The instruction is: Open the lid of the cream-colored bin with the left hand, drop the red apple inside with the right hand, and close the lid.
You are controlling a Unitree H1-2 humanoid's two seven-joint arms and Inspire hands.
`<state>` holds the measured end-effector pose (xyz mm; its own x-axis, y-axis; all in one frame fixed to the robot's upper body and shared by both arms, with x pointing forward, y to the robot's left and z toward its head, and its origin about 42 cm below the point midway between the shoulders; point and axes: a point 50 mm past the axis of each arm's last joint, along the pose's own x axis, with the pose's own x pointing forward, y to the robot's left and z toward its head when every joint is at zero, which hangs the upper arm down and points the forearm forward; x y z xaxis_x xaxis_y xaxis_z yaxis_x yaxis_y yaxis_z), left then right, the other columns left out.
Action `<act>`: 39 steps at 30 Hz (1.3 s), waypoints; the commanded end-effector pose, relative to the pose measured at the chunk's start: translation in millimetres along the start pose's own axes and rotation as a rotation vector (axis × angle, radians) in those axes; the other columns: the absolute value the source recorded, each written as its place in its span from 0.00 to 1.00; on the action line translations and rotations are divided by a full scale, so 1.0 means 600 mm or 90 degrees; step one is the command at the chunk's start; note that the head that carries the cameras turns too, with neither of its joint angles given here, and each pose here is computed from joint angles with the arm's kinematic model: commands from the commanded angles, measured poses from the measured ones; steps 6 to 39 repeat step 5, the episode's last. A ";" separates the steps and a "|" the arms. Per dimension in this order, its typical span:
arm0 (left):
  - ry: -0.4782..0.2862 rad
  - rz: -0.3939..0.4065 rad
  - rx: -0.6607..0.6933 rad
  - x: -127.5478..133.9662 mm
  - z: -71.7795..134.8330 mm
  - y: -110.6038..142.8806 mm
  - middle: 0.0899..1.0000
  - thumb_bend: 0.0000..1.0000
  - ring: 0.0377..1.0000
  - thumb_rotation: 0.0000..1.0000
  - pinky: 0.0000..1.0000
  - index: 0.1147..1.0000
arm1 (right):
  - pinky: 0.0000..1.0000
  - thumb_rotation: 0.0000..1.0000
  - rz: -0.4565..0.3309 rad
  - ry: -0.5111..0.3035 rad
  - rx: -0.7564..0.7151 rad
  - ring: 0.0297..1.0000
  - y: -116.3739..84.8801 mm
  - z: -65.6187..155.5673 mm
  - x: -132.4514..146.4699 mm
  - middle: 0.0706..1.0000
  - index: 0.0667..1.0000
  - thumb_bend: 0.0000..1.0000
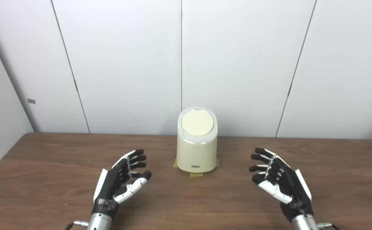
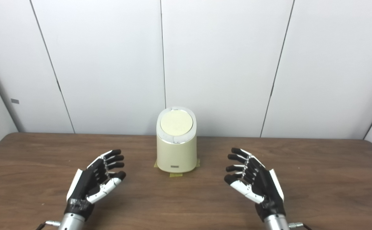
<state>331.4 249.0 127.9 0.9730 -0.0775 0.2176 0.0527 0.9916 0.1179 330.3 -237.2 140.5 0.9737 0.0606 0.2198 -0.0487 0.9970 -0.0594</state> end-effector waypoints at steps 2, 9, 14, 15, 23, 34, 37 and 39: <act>-0.057 0.000 -0.015 0.018 0.024 -0.001 0.76 0.63 0.73 0.26 0.57 0.76 | 0.48 0.43 0.007 -0.055 -0.004 0.62 -0.004 0.032 0.013 0.73 0.74 0.83; -0.053 -0.005 -0.018 0.016 0.023 -0.002 0.76 0.64 0.73 0.26 0.59 0.77 | 0.49 0.41 0.012 -0.057 -0.003 0.64 -0.004 0.029 0.009 0.75 0.75 0.80; -0.053 -0.005 -0.018 0.016 0.023 -0.002 0.76 0.64 0.73 0.26 0.59 0.77 | 0.49 0.41 0.012 -0.057 -0.003 0.64 -0.004 0.029 0.009 0.75 0.75 0.80; -0.053 -0.005 -0.018 0.016 0.023 -0.002 0.76 0.64 0.73 0.26 0.59 0.77 | 0.49 0.41 0.012 -0.057 -0.003 0.64 -0.004 0.029 0.009 0.75 0.75 0.80; -0.053 -0.005 -0.018 0.016 0.023 -0.002 0.76 0.64 0.73 0.26 0.59 0.77 | 0.49 0.41 0.012 -0.057 -0.003 0.64 -0.004 0.029 0.009 0.75 0.75 0.80; -0.053 -0.005 -0.018 0.016 0.023 -0.002 0.76 0.64 0.73 0.26 0.59 0.77 | 0.49 0.41 0.012 -0.057 -0.003 0.64 -0.004 0.029 0.009 0.75 0.75 0.80; -0.053 -0.005 -0.018 0.016 0.023 -0.002 0.76 0.64 0.73 0.26 0.59 0.77 | 0.49 0.41 0.012 -0.057 -0.003 0.64 -0.004 0.029 0.009 0.75 0.75 0.80; -0.053 -0.005 -0.018 0.016 0.023 -0.002 0.76 0.64 0.73 0.26 0.59 0.77 | 0.49 0.41 0.012 -0.057 -0.003 0.64 -0.004 0.029 0.009 0.75 0.75 0.80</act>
